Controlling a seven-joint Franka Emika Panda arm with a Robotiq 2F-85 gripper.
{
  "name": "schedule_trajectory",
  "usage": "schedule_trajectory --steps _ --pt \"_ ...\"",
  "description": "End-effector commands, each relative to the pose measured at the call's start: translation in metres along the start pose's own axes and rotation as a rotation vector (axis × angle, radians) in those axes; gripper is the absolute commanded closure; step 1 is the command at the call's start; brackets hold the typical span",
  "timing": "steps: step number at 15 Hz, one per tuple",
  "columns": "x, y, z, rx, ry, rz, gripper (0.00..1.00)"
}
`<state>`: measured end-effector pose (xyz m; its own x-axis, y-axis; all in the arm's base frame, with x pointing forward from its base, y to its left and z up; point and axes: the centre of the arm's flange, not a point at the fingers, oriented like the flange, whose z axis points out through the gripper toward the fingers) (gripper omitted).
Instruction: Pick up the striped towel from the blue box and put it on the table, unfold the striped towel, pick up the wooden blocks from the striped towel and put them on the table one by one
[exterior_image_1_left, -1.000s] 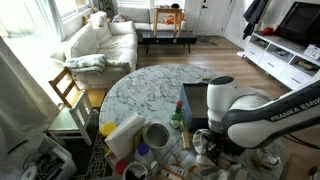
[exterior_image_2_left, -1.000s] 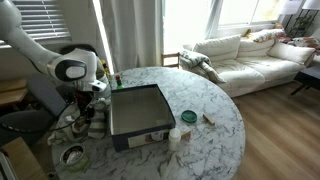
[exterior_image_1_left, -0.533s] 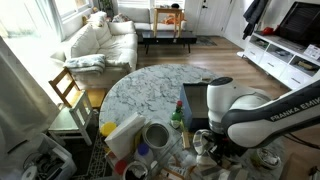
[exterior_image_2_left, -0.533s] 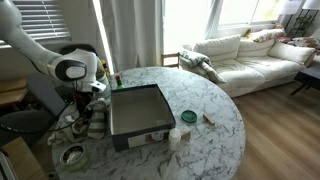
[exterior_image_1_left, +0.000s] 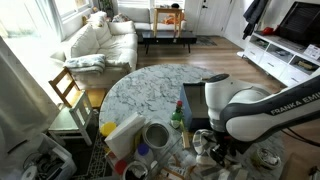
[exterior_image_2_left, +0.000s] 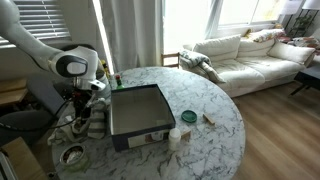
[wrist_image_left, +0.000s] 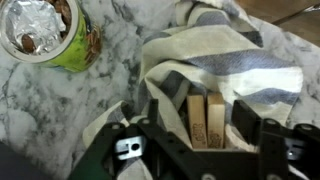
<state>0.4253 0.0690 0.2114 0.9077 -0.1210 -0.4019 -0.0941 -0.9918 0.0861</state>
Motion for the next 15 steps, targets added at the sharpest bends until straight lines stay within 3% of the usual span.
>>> schedule_trajectory --steps 1,3,4,6,11,14,15 --pt "-0.003 -0.001 0.000 0.005 -0.039 -0.009 0.57" --pt "-0.001 -0.004 0.005 0.011 -0.041 -0.011 0.67" --pt "-0.001 -0.005 0.006 0.015 -0.042 -0.011 0.29" --pt "0.000 -0.007 0.008 0.022 -0.046 -0.015 0.34" --pt "0.002 -0.007 0.013 0.026 -0.052 -0.014 0.00" --pt "0.005 -0.007 0.015 0.037 -0.034 -0.005 0.00" --pt "0.006 -0.007 0.016 0.038 -0.033 -0.003 0.12"
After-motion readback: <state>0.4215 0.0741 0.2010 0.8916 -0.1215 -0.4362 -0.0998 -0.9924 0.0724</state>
